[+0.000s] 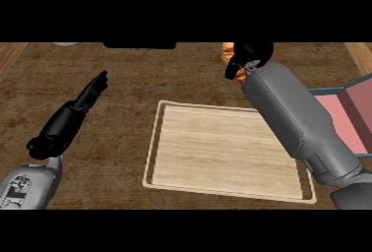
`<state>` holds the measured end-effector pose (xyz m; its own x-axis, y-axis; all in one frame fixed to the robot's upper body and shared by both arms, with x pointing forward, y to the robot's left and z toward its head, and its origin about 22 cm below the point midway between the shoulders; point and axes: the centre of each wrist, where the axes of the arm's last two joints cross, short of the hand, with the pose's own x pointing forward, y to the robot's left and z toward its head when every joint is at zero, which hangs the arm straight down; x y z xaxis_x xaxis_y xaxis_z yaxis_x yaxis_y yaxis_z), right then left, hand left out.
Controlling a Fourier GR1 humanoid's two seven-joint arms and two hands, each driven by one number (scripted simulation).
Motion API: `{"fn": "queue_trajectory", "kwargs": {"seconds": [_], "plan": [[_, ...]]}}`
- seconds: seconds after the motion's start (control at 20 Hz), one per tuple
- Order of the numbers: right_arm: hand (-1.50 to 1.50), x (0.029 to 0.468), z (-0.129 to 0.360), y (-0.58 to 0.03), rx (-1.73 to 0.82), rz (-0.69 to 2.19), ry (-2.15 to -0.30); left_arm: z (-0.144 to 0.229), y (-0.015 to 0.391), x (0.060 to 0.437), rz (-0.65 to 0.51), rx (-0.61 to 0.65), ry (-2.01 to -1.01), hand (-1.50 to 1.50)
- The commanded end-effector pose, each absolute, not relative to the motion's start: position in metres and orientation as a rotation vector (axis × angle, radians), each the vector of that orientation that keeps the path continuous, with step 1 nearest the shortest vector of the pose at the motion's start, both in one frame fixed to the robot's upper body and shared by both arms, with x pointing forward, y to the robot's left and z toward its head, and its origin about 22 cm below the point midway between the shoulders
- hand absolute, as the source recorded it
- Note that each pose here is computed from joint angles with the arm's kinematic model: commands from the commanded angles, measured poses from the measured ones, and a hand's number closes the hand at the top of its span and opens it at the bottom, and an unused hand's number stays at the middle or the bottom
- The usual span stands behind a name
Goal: Pick the croissant from the tray and place it in the cardboard box
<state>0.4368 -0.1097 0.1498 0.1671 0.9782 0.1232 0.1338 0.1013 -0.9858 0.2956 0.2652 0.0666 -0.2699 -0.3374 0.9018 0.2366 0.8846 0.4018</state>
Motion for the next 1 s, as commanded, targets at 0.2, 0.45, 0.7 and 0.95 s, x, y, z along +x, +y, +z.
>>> {"fn": "queue_trajectory", "kwargs": {"seconds": [0.2, 0.45, 0.7, 0.95], "plan": [[1.5, 0.445, 0.201, -0.138, -1.469, 0.455, -1.236, 0.068, 0.268, 0.29, -0.513, 0.097, -1.733, 0.0], [1.5, 0.449, 0.232, -0.18, -1.541, 0.233, -1.163, 0.06, 0.277, 0.289, -0.523, 0.111, -1.745, 0.0], [1.5, 0.441, 0.22, -0.237, -1.578, 0.145, -1.1, 0.053, 0.271, 0.288, -0.515, 0.111, -1.744, 0.0], [1.5, 0.436, 0.223, -0.294, -1.622, 0.24, -0.946, 0.055, 0.267, 0.282, -0.527, 0.109, -1.757, 0.0]]}}
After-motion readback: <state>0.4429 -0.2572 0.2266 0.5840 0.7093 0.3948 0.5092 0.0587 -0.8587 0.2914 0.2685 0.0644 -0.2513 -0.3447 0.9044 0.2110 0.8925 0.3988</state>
